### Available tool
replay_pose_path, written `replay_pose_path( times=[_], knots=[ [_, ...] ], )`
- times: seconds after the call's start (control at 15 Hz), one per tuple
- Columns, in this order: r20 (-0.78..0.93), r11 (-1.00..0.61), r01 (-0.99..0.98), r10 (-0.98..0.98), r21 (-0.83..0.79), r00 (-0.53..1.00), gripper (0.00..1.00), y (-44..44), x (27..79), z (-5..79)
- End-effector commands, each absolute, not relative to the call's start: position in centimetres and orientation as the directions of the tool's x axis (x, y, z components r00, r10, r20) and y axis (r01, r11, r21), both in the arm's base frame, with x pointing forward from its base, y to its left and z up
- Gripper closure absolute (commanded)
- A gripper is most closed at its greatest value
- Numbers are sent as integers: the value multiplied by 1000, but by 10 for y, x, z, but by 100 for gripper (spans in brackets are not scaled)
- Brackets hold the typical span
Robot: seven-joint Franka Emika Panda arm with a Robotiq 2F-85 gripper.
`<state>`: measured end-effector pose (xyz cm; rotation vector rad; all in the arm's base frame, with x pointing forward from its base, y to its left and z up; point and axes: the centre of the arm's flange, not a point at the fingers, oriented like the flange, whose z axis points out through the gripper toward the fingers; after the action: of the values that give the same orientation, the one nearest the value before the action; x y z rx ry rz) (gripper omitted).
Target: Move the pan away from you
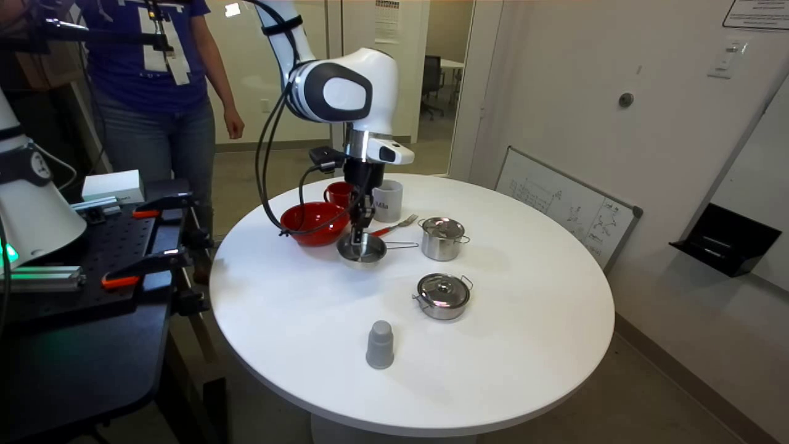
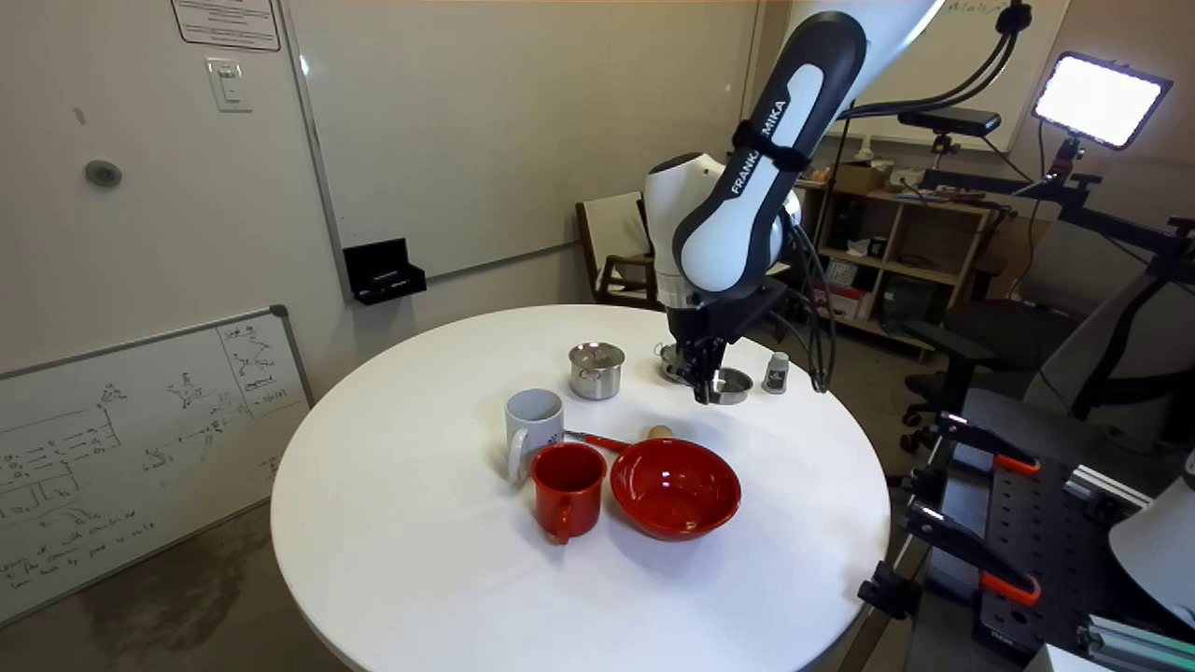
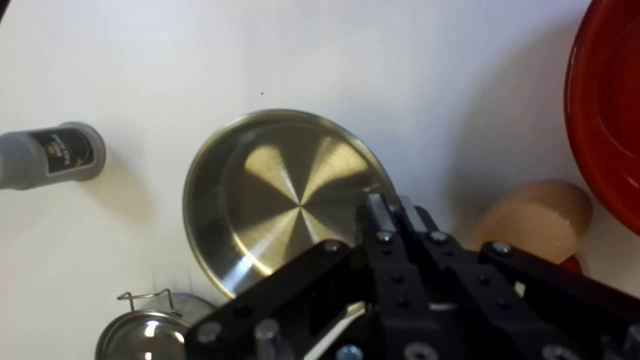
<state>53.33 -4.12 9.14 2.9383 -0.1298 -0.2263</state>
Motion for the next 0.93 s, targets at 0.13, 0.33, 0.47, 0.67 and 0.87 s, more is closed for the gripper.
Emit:
replay_pose_path(
  times=[0.13, 0.33, 0.47, 0.67, 0.87],
  knots=[
    [-208, -962, 227, 193, 150, 959, 99, -41, 528, 88],
    [-239, -921, 373, 339, 114, 910, 99, -48, 532, 78],
    [-257, -883, 462, 430, 81, 866, 99, -55, 538, 70],
    [-272, -822, 569, 543, 24, 795, 99, -66, 548, 55],
    [-270, -797, 604, 585, -14, 765, 99, -71, 560, 42]
  ],
)
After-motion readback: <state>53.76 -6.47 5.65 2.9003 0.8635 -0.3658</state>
